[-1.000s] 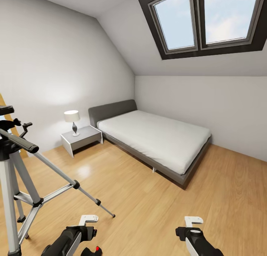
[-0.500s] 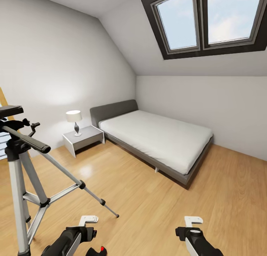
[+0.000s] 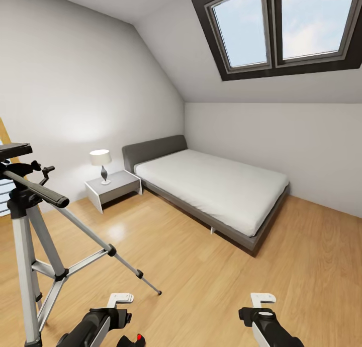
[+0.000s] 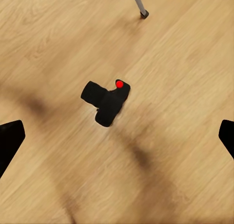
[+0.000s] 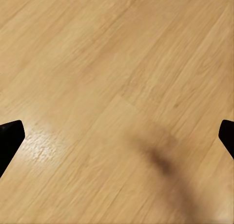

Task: Attach the digital camera to the camera tripod in the bedroom.

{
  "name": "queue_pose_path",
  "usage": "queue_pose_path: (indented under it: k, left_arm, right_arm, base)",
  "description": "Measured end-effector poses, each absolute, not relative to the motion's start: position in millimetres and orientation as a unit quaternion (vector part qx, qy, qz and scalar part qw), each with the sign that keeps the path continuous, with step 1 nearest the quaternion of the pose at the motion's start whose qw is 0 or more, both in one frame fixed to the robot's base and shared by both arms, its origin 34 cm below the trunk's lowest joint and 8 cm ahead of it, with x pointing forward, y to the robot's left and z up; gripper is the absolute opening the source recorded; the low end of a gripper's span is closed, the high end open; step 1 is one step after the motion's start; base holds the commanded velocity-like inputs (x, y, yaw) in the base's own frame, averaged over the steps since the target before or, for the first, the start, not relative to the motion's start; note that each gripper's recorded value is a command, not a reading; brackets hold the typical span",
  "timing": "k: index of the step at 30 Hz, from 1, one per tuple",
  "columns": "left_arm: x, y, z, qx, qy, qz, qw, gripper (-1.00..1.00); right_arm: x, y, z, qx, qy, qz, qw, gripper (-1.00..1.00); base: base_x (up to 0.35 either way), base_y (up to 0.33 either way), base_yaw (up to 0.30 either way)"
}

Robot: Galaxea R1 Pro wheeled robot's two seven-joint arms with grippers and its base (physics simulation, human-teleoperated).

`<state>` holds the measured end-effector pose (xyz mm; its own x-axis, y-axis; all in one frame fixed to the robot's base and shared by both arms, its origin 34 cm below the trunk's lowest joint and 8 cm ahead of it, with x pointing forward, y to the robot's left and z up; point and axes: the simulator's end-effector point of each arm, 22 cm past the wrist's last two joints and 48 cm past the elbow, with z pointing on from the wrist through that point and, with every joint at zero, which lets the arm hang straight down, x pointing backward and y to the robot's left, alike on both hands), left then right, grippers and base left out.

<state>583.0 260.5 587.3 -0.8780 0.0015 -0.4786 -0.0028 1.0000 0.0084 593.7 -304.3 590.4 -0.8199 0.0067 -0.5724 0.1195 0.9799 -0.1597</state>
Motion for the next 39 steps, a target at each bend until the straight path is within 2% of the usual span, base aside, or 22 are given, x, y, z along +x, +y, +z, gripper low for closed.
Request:
queue_pose_path:
  k: [9, 20, 39]
  left_arm:
    - [582.9, 261.1, 587.2, 0.0, 0.969, 0.005, 0.247, 1.0]
    - [583.1, 261.4, 587.4, 0.0, 0.969, 0.005, 0.247, 1.0]
    - [585.3, 260.8, 589.3, -0.001, 0.968, 0.005, 0.25, 1.0]
  right_arm:
    - [592.7, -304.9, 589.8, 0.039, 0.95, -0.093, 0.296, 1.0]
    - [592.3, -304.9, 589.6, 0.041, 0.95, -0.094, 0.296, 1.0]
    - [592.5, -301.9, 589.6, 0.04, 0.95, -0.092, 0.296, 1.0]
  base:
    - [0.0, 0.0, -0.01]
    - [0.0, 0.0, -0.112]
    - [0.0, 0.0, -0.008]
